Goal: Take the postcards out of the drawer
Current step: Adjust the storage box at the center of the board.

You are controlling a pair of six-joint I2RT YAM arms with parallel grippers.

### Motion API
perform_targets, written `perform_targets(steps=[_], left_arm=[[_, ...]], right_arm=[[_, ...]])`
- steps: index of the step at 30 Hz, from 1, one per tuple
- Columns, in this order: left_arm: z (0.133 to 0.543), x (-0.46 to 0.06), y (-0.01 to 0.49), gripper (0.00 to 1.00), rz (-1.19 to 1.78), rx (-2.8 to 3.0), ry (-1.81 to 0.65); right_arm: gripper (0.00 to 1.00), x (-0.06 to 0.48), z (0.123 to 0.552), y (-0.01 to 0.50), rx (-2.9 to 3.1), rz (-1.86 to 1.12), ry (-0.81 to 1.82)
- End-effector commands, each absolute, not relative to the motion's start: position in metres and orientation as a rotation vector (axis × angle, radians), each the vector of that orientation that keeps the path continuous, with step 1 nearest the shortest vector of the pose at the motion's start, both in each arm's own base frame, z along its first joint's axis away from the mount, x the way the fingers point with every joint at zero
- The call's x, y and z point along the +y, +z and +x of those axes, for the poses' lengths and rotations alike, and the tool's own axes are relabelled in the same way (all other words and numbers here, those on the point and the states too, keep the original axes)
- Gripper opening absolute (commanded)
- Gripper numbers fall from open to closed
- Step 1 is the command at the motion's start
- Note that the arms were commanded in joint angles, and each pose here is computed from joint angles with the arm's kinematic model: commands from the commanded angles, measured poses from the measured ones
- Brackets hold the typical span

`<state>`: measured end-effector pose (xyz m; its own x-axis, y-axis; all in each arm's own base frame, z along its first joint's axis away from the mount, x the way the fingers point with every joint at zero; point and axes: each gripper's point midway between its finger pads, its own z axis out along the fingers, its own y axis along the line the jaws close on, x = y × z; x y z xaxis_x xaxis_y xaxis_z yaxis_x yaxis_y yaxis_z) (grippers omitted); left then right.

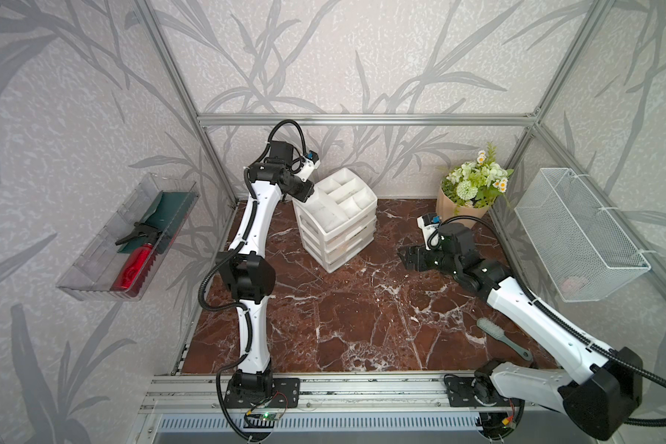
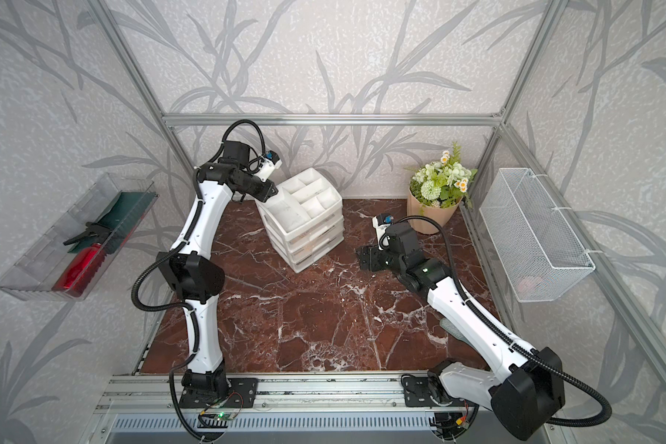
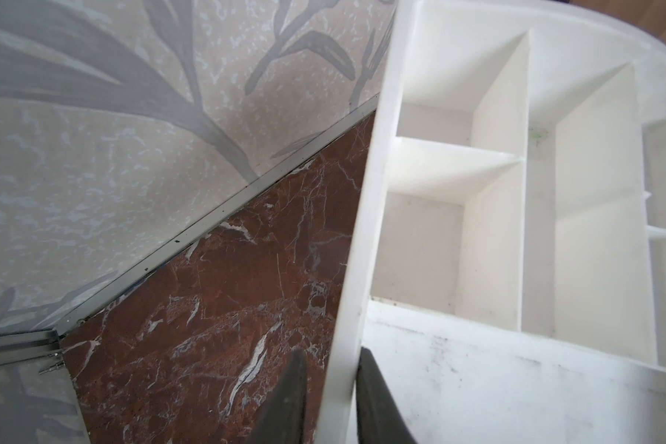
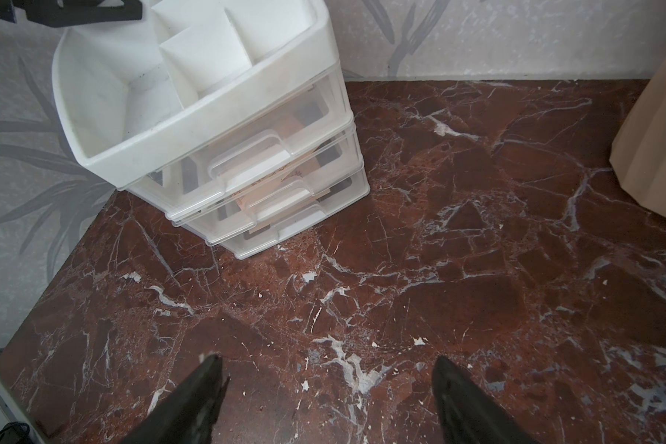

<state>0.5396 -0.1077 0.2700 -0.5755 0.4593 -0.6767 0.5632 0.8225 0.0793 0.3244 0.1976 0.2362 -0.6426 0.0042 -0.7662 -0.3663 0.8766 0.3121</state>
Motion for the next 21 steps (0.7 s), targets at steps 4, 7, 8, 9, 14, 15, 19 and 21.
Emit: perform_targets(steps=[4, 7, 8, 9, 14, 15, 19, 21], left_arm=[[0.501, -0.107, 0.237, 0.18, 0.66, 2.502, -0.279], [0.492, -0.105, 0.233, 0.16, 0.583, 2.546, -0.273], [0.488, -0.106, 0.232, 0.16, 0.568, 2.56, -0.273], [0.484, -0.106, 0.229, 0.16, 0.546, 2.581, -0.27], [0.459, -0.104, 0.217, 0.15, 0.489, 2.671, -0.252], [0.454, -0.103, 0.214, 0.14, 0.471, 2.69, -0.24], [0.436, -0.101, 0.206, 0.12, 0.419, 2.728, -0.229], [0.429, -0.1, 0.205, 0.11, 0.396, 2.719, -0.212]], right_arm=[[0.85, 0.223, 0.34, 0.259, 2.151, -0.245, 0.706], [0.84, 0.236, 0.347, 0.257, 2.163, -0.241, 0.774], [0.84, 0.241, 0.349, 0.256, 2.166, -0.244, 0.802], [0.84, 0.246, 0.352, 0.257, 2.167, -0.249, 0.825], [0.83, 0.262, 0.363, 0.258, 2.17, -0.253, 0.903], [0.83, 0.265, 0.365, 0.259, 2.17, -0.255, 0.925], [0.82, 0.278, 0.371, 0.261, 2.163, -0.268, 1.032], [0.8, 0.284, 0.374, 0.26, 2.166, -0.276, 1.067]])
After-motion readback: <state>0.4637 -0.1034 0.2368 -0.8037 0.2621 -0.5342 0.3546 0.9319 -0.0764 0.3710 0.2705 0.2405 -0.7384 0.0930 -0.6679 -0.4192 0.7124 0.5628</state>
